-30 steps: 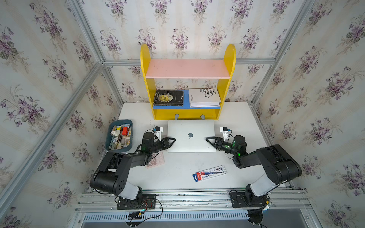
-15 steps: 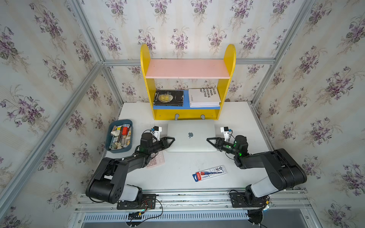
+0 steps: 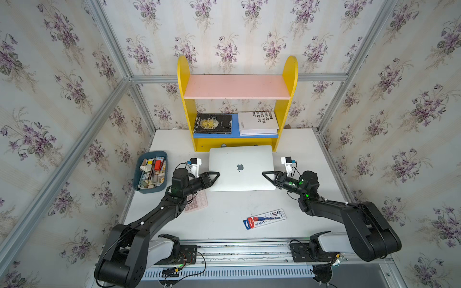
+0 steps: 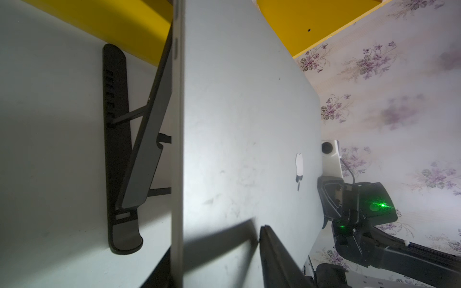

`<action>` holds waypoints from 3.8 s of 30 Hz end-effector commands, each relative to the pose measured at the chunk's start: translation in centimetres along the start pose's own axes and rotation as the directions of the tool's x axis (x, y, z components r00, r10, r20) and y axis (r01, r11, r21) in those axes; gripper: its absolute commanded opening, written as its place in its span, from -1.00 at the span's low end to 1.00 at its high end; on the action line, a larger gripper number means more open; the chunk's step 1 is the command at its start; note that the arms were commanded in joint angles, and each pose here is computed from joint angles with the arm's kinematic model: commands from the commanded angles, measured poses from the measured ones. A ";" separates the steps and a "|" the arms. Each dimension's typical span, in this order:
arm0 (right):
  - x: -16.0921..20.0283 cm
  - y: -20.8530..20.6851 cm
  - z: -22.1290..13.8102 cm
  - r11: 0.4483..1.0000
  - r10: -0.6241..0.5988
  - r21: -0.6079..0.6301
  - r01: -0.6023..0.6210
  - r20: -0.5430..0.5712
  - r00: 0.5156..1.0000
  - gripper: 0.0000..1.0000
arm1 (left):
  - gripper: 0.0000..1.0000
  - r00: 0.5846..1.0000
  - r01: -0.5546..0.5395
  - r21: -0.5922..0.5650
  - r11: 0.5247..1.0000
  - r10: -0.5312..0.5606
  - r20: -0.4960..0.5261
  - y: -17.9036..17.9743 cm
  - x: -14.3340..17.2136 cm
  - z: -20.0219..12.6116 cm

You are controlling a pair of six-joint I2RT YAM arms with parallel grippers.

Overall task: Close the laptop lid and set it aside
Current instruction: Pick up the laptop from the computer stand, then place the laptop on the shelf.

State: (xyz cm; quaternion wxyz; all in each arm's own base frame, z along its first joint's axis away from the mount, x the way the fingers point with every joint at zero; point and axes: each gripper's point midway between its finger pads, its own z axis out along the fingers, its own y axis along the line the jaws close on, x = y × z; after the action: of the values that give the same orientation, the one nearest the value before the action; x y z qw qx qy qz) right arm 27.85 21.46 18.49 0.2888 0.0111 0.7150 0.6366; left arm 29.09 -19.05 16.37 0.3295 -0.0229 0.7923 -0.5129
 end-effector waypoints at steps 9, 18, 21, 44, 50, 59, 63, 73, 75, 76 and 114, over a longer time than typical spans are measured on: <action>-3.1 5.1 -0.5 0.995 -0.054 -0.082 0.063 0.112 0.992 -1.00 | 0.21 0.999 -0.049 0.116 0.992 0.047 0.018 -5.5 -1.0 -2.3; -4.6 8.2 -0.7 0.988 -0.076 -0.120 0.094 0.147 0.986 -1.00 | 0.29 0.998 -0.056 0.169 0.984 0.053 0.020 -8.1 -1.5 -3.4; -5.1 9.0 -0.6 0.986 -0.084 -0.132 0.104 0.151 0.985 -1.00 | 0.30 0.998 -0.058 0.190 0.980 0.053 0.031 -8.8 -1.7 -3.7; -7.8 11.8 1.2 0.980 -0.114 -0.148 0.131 0.115 0.987 -1.00 | -0.70 0.997 -0.066 0.314 0.947 0.047 0.066 -13.2 -5.3 -4.0; -9.2 12.6 2.2 0.980 -0.129 -0.140 0.144 0.109 0.986 -0.95 | -0.93 0.996 -0.051 0.345 0.937 0.025 0.081 -13.6 -6.9 -3.8; -11.7 14.2 3.5 0.978 -0.148 -0.134 0.163 0.114 0.982 -0.88 | -1.00 0.995 -0.017 0.400 0.916 -0.023 0.096 -14.0 -9.5 -3.3; -12.5 14.8 3.9 0.976 -0.159 -0.131 0.174 0.117 0.980 -0.85 | -1.00 0.995 -0.011 0.408 0.913 -0.032 0.098 -14.2 -10.4 -3.0; -14.7 15.6 5.2 0.976 -0.168 -0.120 0.183 0.121 0.978 -0.79 | -1.00 0.994 -0.028 0.427 0.904 -0.022 0.111 -15.9 -12.9 -2.8; -15.2 15.7 5.5 0.976 -0.175 -0.113 0.189 0.123 0.977 -0.77 | -1.00 0.993 -0.029 0.427 0.904 -0.022 0.113 -16.1 -13.4 -2.6; -15.5 15.7 5.7 0.977 -0.174 -0.105 0.188 0.122 0.977 -0.76 | -1.00 0.993 -0.027 0.427 0.904 -0.024 0.114 -16.1 -13.7 -2.6; -24.2 15.2 8.2 0.982 -0.179 -0.029 0.185 0.149 0.973 -0.42 | -1.00 0.943 0.144 0.393 0.908 -0.247 0.223 -14.2 -25.0 1.0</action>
State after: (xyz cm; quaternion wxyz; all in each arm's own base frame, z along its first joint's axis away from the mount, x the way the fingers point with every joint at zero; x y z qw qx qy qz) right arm 45.93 22.90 39.84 0.3541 0.0136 0.6967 0.6238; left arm 43.84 -18.11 39.24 0.3357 -0.1041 0.6379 -0.6852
